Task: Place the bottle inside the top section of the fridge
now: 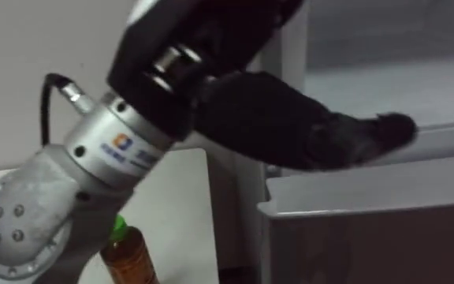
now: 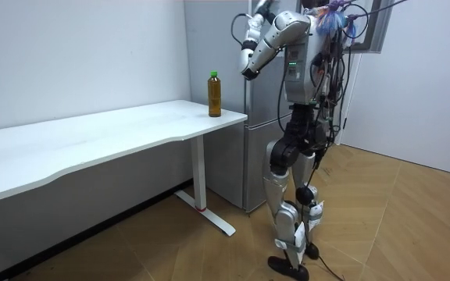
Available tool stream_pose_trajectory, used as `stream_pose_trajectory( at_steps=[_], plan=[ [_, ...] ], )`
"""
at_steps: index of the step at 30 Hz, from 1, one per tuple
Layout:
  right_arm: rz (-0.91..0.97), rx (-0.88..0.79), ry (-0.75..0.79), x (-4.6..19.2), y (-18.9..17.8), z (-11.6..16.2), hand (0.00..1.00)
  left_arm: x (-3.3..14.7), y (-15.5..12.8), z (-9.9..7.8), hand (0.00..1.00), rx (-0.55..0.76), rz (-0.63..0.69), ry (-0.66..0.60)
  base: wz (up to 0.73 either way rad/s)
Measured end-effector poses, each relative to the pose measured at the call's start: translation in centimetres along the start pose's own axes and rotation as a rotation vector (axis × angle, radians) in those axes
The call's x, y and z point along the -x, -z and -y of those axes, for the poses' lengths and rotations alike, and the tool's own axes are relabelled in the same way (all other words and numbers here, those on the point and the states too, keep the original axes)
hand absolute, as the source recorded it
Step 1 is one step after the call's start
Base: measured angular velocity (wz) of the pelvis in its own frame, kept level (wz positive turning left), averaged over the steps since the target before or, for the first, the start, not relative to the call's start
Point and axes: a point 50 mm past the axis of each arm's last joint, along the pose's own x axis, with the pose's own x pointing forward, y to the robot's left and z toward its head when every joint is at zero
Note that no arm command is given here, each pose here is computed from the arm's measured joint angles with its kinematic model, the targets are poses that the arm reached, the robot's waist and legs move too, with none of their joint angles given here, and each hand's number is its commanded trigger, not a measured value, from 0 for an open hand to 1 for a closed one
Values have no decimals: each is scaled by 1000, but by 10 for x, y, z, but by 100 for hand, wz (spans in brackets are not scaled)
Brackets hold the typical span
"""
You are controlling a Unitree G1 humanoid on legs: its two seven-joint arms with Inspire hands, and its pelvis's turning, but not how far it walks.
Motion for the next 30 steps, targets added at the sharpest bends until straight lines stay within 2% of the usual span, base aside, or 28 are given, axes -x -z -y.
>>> stream_pose_trajectory(
  at_steps=[2,5,9,11,12,15,17,18,21,22,23,24,26,27,28,29,30],
  plan=[
    [-2,-13,-4,0,3,0,0,8,-4,-16,0,-29,7,-118,33],
    [-8,-23,2,1,9,3,0,15,-11,-31,0,-68,28,-220,18],
    [-11,-43,5,2,15,4,0,30,-28,-59,0,-134,110,-423,9],
    [-17,-74,8,2,23,3,0,53,-31,-76,0,-191,105,-557,17],
    [-19,-82,9,2,24,3,0,58,-31,-80,0,-202,99,-588,27],
    [-26,-129,10,3,32,3,0,87,-34,-97,0,-269,54,-741,11],
    [-29,-154,10,5,37,5,0,118,-35,-108,0,-338,-9,-857,17],
    [-30,-156,12,5,38,6,0,125,-34,-110,0,-351,-33,-886,4],
    [-34,-176,15,6,42,8,0,158,-25,-119,0,-389,-160,-1013,6],
    [-22,-176,18,6,40,8,0,176,-19,-121,0,-398,-236,-1064,9],
    [-10,-173,21,7,38,8,0,194,-9,-120,0,-382,-322,-1123,14],
    [-9,-171,24,7,38,8,0,202,-4,-119,0,-366,-358,-1153,25],
    [-3,-161,30,7,36,8,0,238,14,-112,0,-298,-496,-1276,19],
    [0,-161,29,7,35,8,0,248,17,-110,0,-281,-531,-1308,5],
    [5,-160,27,7,34,7,0,266,23,-106,0,-255,-594,-1371,6],
    [5,-157,27,7,33,6,0,279,26,-102,0,-244,-644,-1424,8],
    [6,-158,27,7,33,6,0,285,28,-100,0,-238,-663,-1450,12]
  ],
)
